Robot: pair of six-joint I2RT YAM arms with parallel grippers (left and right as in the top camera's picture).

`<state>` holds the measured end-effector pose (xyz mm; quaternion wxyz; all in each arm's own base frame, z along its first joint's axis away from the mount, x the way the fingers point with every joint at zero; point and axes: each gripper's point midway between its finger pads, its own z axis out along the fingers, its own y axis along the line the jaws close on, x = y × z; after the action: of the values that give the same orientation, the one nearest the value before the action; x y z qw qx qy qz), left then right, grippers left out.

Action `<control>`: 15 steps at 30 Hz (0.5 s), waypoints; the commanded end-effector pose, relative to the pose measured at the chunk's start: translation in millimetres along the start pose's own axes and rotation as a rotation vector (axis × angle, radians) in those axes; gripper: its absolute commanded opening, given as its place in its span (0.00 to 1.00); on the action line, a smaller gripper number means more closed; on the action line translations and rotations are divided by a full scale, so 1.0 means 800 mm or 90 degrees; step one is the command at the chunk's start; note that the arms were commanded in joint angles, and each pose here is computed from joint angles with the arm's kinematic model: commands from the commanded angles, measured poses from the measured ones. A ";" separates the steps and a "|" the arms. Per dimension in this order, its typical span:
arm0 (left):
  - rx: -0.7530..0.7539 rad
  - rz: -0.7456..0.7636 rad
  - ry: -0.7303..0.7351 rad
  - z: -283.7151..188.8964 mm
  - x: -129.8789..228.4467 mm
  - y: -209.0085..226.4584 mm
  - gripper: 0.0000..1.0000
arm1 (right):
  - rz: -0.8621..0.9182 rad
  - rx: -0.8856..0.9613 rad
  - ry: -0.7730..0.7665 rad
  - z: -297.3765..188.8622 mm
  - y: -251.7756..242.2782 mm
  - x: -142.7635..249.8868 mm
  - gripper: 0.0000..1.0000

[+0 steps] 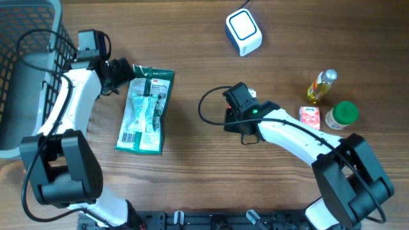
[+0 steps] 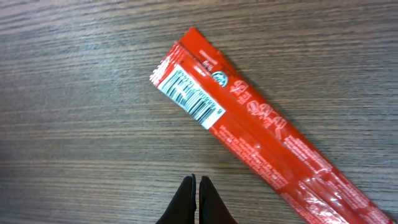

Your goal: Scan the item barcode

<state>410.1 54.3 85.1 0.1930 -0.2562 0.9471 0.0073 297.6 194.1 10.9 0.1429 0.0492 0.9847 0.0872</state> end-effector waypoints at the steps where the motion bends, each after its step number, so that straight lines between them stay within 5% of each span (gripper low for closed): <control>1: 0.010 -0.005 -0.014 -0.009 -0.010 -0.001 1.00 | 0.014 0.019 -0.003 0.005 -0.009 0.000 0.05; 15: 0.040 -0.004 0.015 -0.010 0.002 -0.011 1.00 | 0.034 0.008 0.002 0.036 -0.003 0.000 0.04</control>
<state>410.1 54.1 85.1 0.1929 -0.2560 0.9472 0.0066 308.8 201.9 2.4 0.1547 0.0591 0.9811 0.1004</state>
